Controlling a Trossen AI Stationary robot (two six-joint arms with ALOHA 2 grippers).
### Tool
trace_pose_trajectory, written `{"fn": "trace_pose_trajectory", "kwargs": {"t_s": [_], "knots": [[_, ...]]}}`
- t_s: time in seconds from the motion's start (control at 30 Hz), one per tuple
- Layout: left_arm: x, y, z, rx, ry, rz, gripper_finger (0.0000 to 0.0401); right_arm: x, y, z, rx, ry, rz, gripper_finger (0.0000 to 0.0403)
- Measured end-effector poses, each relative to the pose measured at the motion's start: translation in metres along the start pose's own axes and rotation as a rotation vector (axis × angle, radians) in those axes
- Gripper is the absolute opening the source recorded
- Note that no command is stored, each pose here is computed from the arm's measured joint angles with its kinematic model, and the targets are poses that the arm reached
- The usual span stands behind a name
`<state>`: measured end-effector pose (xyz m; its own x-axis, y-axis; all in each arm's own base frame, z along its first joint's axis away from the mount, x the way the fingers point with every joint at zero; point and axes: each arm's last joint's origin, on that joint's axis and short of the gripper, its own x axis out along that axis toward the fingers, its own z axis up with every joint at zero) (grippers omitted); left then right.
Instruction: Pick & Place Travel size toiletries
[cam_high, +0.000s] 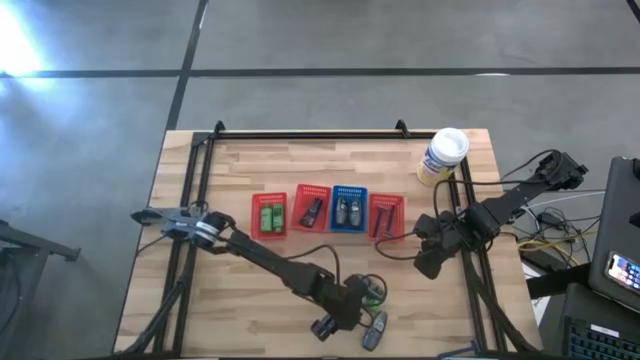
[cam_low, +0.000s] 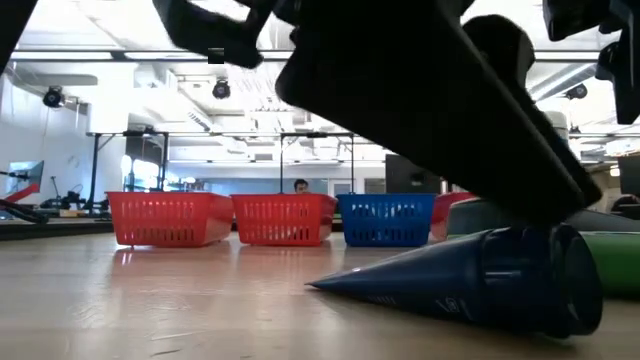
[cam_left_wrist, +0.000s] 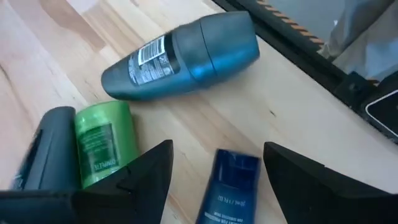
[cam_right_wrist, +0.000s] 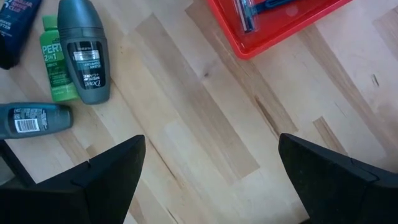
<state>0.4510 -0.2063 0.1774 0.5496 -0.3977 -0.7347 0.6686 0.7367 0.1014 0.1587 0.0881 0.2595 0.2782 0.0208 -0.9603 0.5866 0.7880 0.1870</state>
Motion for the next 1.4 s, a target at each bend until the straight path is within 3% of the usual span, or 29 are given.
{"fn": "trace_pose_trajectory", "kwargs": {"t_s": [0.3,0.47,0.6,0.7,0.8,0.9,1.03,1.13,1.23,1.4], "knots": [[0.014,-0.002,-0.015,-0.007,0.062,-0.02,0.0246,0.0,0.0,0.0,-0.003,-0.001,0.0,0.0366],[0.016,-0.003,-0.02,-0.03,0.103,-0.04,0.0186,0.0,0.0,0.0,-0.004,-0.002,0.001,0.0366],[0.01,-0.002,-0.02,-0.121,0.132,-0.037,0.0123,0.0,0.0,0.0,-0.004,-0.001,0.0,0.0366],[-0.005,0.004,-0.021,-0.299,0.192,0.004,0.0119,0.0,0.0,0.0,-0.004,-0.001,-0.001,0.0366],[-0.035,0.011,-0.015,-0.473,0.22,0.148,0.0119,0.0,0.0,0.0,-0.004,-0.001,-0.002,0.0366],[-0.078,0.022,-0.001,-0.669,0.147,0.431,0.0119,0.0,0.0,0.0,-0.004,-0.009,-0.005,0.0366],[-0.14,0.046,-0.003,-1.083,-0.032,0.872,0.012,0.0,0.0,0.001,-0.01,-0.031,-0.014,0.0366],[-0.176,0.068,-0.024,-1.319,-0.098,1.034,0.0128,0.0,0.0,0.001,-0.014,-0.035,-0.015,0.0366],[-0.19,0.093,-0.052,-1.418,-0.149,1.086,0.0128,0.0,0.0,0.001,-0.017,-0.036,-0.015,0.0366],[-0.181,0.133,-0.103,-1.572,-0.232,0.903,0.0126,0.0,0.0,0.001,-0.018,-0.035,-0.015,0.0366]]}}
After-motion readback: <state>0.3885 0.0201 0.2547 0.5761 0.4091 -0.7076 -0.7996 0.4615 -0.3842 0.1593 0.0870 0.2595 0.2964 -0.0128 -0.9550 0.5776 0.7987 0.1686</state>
